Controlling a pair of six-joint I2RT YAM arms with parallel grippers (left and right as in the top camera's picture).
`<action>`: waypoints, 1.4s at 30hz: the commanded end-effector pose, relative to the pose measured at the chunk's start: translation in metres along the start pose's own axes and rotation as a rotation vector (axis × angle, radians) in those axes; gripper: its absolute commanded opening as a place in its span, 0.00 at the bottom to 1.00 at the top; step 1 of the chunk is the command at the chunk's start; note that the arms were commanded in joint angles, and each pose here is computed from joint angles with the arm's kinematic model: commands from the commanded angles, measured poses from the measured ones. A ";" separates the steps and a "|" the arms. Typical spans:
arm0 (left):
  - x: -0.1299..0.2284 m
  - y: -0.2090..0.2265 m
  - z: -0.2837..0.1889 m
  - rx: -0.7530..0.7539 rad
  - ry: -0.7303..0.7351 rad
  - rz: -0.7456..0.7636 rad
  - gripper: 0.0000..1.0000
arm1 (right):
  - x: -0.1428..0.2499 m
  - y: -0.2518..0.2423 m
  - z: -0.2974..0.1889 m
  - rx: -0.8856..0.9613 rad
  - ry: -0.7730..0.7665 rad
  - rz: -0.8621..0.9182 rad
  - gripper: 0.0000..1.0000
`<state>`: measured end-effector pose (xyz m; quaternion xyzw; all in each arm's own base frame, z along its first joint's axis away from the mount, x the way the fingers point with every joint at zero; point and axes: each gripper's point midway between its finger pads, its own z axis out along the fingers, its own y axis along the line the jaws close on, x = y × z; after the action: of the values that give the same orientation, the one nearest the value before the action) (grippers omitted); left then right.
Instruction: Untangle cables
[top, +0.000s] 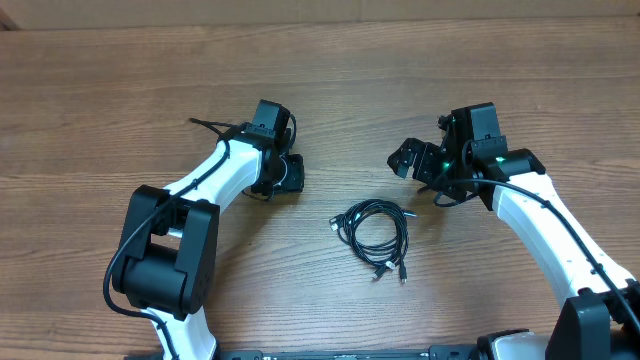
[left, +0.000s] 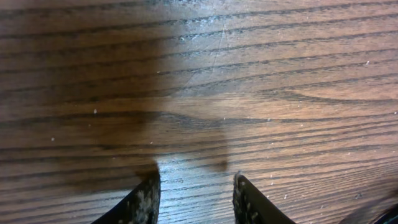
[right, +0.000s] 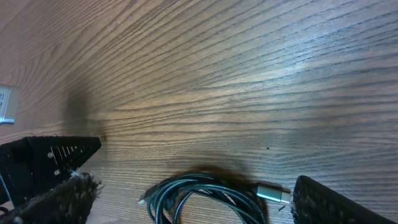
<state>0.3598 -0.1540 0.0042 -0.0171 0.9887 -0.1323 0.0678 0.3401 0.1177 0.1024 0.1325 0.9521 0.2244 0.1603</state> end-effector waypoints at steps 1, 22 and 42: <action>-0.001 0.000 0.006 -0.014 0.002 -0.011 0.41 | -0.009 0.001 -0.004 0.007 -0.032 -0.003 1.00; -0.024 -0.008 0.005 0.007 -0.097 0.014 0.41 | -0.011 -0.007 0.010 0.042 -0.028 0.002 1.00; -0.041 -0.007 0.003 -0.021 -0.172 0.096 0.60 | -0.016 -0.004 0.010 0.030 -0.048 -0.005 1.00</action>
<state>0.4001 -0.1587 0.0128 0.0077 0.9792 -0.1261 0.1589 0.3514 0.1131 0.0922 0.1370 0.9533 0.2080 0.1711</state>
